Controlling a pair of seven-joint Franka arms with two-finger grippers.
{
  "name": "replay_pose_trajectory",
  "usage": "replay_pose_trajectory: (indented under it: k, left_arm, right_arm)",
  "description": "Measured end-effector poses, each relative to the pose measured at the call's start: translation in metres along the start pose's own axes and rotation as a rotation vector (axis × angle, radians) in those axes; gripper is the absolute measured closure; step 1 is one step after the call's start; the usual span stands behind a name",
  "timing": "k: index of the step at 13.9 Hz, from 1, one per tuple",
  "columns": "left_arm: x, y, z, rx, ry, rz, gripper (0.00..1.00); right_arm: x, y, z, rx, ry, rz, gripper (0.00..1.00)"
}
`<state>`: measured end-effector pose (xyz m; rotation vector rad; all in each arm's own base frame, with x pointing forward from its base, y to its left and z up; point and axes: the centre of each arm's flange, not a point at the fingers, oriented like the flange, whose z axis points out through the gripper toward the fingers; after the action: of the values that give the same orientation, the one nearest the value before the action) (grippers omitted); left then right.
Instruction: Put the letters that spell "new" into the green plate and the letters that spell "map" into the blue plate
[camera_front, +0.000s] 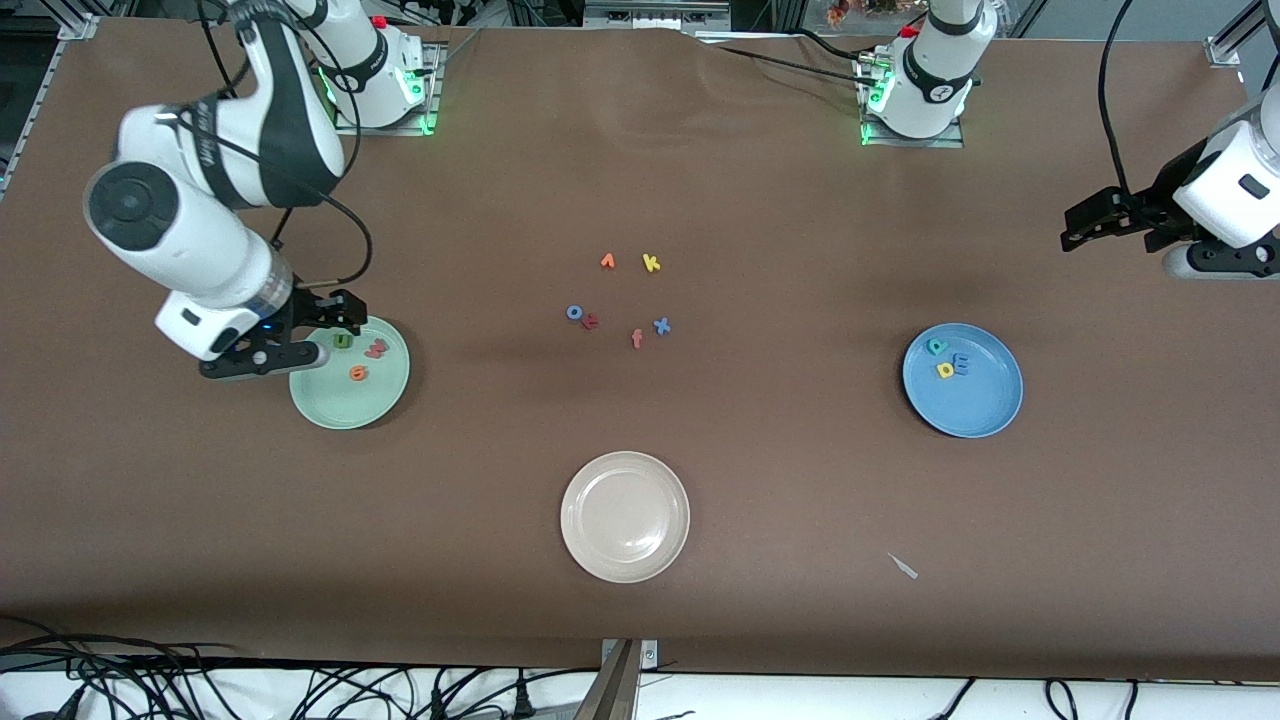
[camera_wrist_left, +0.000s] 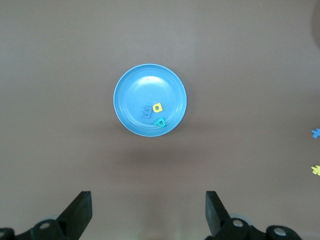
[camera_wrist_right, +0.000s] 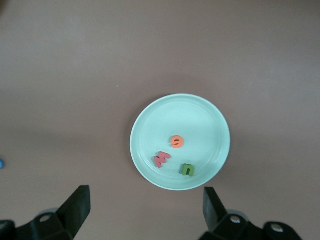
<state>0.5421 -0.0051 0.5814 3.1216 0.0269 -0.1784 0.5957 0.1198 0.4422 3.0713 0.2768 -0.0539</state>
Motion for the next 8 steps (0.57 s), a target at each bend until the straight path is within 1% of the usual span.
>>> replay_pose_trajectory:
  k: [4, 6, 8]
  left_arm:
    - [0.000, -0.002, -0.002, -0.001, 0.004, -0.006, 0.00]
    - [0.000, -0.004, -0.002, -0.001, 0.005, -0.011, 0.00]
    - [0.000, -0.006, -0.002, -0.001, 0.005, -0.014, 0.00]
  right_arm:
    - [0.006, 0.002, -0.064, 0.042, 0.022, 0.017, 0.00]
    - [0.008, 0.003, -0.084, 0.044, 0.039, 0.018, 0.00]
    - [0.008, 0.002, -0.092, 0.044, 0.048, 0.016, 0.00]
